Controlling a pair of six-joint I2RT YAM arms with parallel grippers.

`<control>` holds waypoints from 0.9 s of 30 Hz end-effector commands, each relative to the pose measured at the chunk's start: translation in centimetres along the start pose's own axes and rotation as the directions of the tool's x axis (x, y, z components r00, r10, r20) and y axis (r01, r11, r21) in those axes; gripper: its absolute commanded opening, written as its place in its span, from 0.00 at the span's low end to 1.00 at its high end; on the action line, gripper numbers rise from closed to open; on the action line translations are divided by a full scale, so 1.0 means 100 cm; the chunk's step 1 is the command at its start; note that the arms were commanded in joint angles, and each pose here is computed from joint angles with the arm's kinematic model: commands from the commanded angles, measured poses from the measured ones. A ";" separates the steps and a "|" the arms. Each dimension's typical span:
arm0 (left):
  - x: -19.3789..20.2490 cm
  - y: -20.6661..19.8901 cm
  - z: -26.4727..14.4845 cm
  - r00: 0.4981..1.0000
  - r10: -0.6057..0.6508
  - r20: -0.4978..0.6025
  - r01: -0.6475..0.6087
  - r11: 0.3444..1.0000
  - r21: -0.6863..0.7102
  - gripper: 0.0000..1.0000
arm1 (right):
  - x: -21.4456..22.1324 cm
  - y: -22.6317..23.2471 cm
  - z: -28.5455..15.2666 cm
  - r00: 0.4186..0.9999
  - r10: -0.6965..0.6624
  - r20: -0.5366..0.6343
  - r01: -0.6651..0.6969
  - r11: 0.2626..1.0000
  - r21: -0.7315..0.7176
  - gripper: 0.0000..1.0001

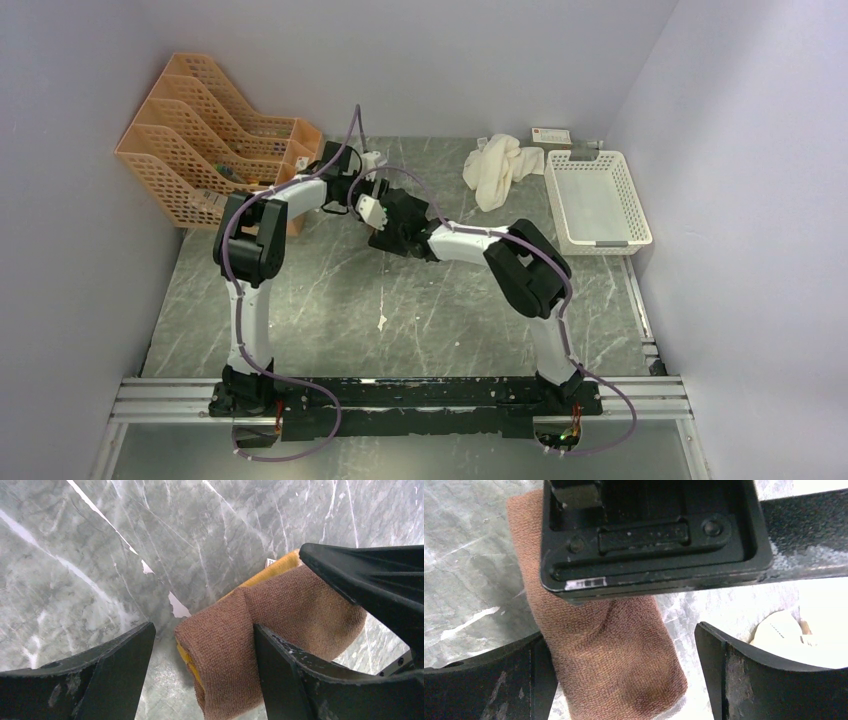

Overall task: Roll the towels
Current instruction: Roll the towel at the center of the board, then pick up the towel at the center of the board.

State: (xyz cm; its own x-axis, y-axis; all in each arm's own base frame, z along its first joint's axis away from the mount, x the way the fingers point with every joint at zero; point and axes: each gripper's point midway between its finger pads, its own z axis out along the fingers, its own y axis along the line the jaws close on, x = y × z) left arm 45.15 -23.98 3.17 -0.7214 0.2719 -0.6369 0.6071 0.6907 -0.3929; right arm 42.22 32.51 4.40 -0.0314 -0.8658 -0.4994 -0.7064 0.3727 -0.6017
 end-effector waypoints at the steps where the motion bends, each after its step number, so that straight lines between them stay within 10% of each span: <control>1: 0.001 0.012 0.003 1.000 0.014 -0.018 -0.014 1.000 -0.013 0.83 | 0.026 0.018 0.014 0.999 -0.002 -0.034 -0.001 0.994 -0.111 0.96; 20: -0.090 0.037 -0.091 0.967 -0.020 0.253 0.013 1.000 0.026 0.86 | 0.011 0.053 0.001 0.940 0.331 0.077 -0.226 0.778 -0.587 0.64; 27: -0.094 0.021 -0.132 0.948 0.025 0.317 -0.025 1.000 -0.004 0.86 | 0.009 0.008 -0.012 0.788 0.610 0.087 -0.421 0.636 -0.646 0.59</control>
State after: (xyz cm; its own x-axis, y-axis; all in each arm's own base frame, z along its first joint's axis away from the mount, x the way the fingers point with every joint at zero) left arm 49.62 -16.71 12.22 -0.6551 0.0799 -0.7513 0.5662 0.7103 -0.4182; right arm 40.43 33.29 2.36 -0.2413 -0.5836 -0.7753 -0.9404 0.3380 0.0383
